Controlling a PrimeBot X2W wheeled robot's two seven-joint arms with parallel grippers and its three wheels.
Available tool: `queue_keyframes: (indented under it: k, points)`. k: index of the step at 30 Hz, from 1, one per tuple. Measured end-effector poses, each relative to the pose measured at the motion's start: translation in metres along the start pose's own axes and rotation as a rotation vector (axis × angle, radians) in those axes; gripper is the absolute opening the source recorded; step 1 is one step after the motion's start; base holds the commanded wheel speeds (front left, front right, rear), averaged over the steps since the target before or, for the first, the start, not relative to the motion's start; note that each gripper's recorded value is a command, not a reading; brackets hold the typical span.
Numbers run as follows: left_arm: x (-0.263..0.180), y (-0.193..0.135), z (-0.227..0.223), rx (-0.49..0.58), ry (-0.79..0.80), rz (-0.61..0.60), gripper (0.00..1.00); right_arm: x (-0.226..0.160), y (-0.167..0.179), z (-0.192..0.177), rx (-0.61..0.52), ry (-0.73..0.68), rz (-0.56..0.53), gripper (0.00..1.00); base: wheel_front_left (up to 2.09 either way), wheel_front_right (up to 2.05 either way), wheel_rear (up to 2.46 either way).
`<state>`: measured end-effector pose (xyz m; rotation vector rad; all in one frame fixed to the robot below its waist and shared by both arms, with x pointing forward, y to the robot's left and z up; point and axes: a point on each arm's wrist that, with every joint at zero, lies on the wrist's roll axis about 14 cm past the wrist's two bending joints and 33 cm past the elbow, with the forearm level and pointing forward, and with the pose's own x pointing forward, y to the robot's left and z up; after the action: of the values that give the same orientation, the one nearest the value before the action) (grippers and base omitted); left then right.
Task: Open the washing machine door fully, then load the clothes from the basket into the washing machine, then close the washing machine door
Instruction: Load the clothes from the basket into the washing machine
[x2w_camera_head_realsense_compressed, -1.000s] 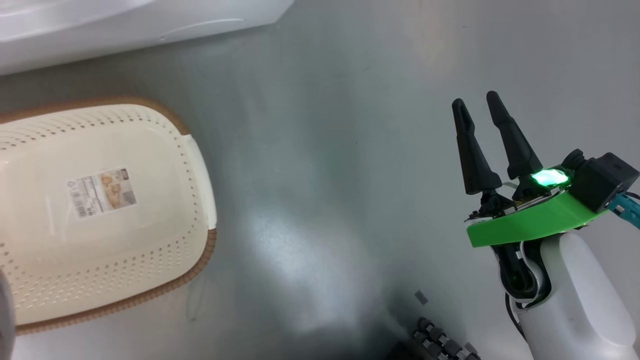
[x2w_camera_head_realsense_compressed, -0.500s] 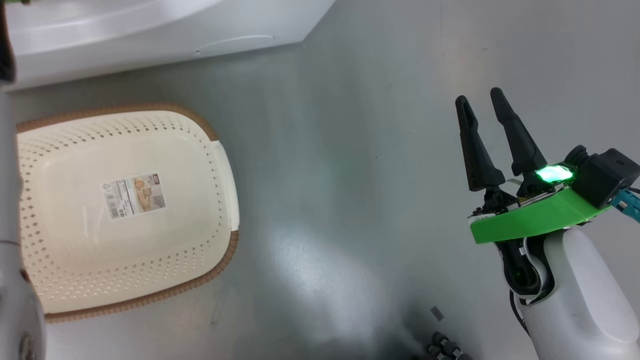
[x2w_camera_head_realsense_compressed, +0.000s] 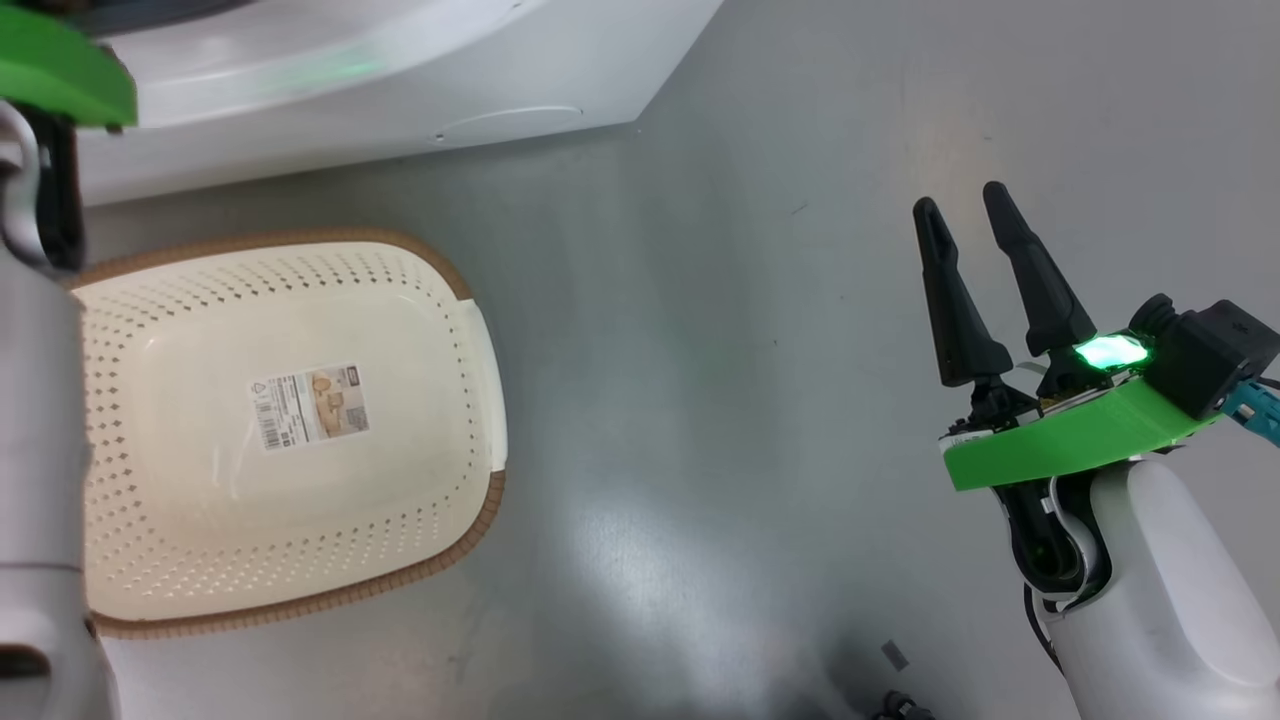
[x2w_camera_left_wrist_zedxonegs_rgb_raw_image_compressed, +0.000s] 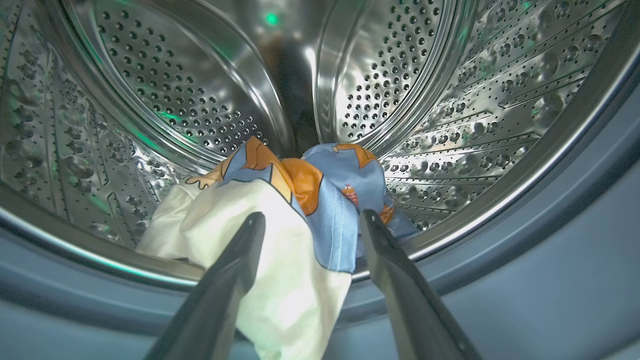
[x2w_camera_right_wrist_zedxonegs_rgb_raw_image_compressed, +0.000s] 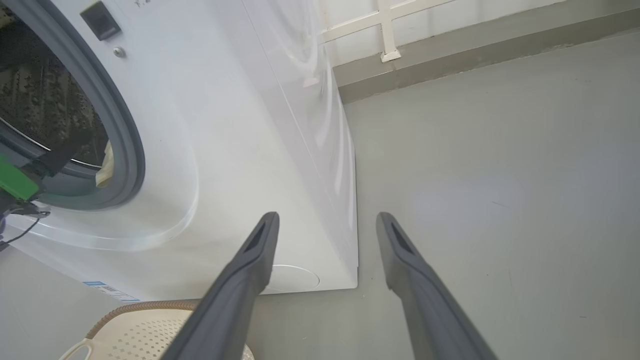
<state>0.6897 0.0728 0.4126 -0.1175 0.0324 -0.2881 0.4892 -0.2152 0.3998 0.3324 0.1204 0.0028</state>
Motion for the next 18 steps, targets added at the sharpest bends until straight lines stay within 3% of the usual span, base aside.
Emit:
queue_keyframes:
  k: [18]
  points:
    - [-0.067, -0.007, -0.013, -0.041, -0.011, -0.006, 1.0, -0.004, 0.005, 0.004, -0.004, -0.002, 0.019, 1.0, 0.0, 0.0, 0.0]
